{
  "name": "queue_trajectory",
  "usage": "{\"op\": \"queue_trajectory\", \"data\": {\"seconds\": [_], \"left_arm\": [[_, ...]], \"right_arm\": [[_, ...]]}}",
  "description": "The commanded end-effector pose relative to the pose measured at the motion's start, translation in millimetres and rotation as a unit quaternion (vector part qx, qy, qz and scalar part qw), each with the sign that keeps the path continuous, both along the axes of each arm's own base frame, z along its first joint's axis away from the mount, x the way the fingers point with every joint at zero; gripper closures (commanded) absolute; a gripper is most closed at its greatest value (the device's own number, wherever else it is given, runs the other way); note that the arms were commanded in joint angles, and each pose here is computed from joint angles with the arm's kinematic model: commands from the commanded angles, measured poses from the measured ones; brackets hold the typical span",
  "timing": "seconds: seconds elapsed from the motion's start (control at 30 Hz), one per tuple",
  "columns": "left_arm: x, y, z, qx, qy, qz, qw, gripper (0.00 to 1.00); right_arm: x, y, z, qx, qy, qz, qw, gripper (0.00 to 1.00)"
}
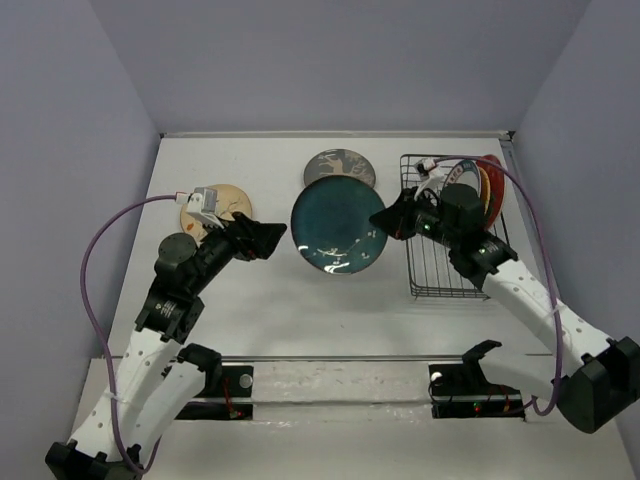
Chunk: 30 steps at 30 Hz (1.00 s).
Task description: Load the plates into the dish rack
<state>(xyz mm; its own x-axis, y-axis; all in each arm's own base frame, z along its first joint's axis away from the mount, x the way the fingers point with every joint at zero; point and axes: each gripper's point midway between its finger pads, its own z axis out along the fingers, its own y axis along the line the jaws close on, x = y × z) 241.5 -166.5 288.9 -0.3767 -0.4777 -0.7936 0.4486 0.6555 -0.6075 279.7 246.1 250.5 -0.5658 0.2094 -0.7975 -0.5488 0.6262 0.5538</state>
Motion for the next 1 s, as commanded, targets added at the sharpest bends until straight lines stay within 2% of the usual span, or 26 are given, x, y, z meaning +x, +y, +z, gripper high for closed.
{"op": "queue_trajectory", "data": {"seconds": [0.0,0.03,0.1,0.13,0.27,0.3,0.43,0.47,0.57,0.7,0.93,0.97], "left_arm": [[-2,11,-14,0.088,-0.006,0.005,0.996,0.01],[-2,13,-18,0.096,-0.004,0.008,0.995,0.01],[-3,17,-31,0.108,-0.003,0.015,0.994,0.01],[-3,18,-33,0.109,-0.004,0.016,0.994,0.01],[-5,18,-32,0.114,-0.011,0.012,0.993,0.01],[-5,18,-31,0.114,-0.014,0.013,0.993,0.01],[-10,15,-31,0.113,-0.019,-0.002,0.993,0.01],[-11,14,-30,0.113,-0.020,-0.003,0.993,0.01],[-15,12,-29,0.115,-0.023,-0.006,0.993,0.01],[-19,9,-29,0.118,-0.027,-0.013,0.993,0.01],[-20,9,-27,0.116,-0.030,-0.011,0.993,0.01],[-20,9,-27,0.117,-0.029,-0.011,0.993,0.01]], "right_arm": [[55,-91,101,-0.057,-0.146,-0.245,0.957,0.93],[63,-120,117,-0.076,-0.158,-0.320,0.931,0.93],[68,-153,119,-0.134,-0.164,-0.389,0.897,0.93],[68,-181,128,-0.158,-0.165,-0.453,0.862,0.93],[74,-230,132,-0.270,-0.159,-0.542,0.780,0.93],[73,-241,141,-0.270,-0.160,-0.566,0.762,0.93],[83,-249,147,-0.322,-0.162,-0.572,0.737,0.93],[82,-257,155,-0.338,-0.162,-0.582,0.722,0.93],[93,-265,151,-0.374,-0.152,-0.586,0.703,0.93],[106,-261,132,-0.406,-0.139,-0.573,0.699,0.93],[120,-258,82,-0.433,-0.110,-0.546,0.709,0.93],[124,-254,75,-0.433,-0.108,-0.538,0.716,0.93]]}}
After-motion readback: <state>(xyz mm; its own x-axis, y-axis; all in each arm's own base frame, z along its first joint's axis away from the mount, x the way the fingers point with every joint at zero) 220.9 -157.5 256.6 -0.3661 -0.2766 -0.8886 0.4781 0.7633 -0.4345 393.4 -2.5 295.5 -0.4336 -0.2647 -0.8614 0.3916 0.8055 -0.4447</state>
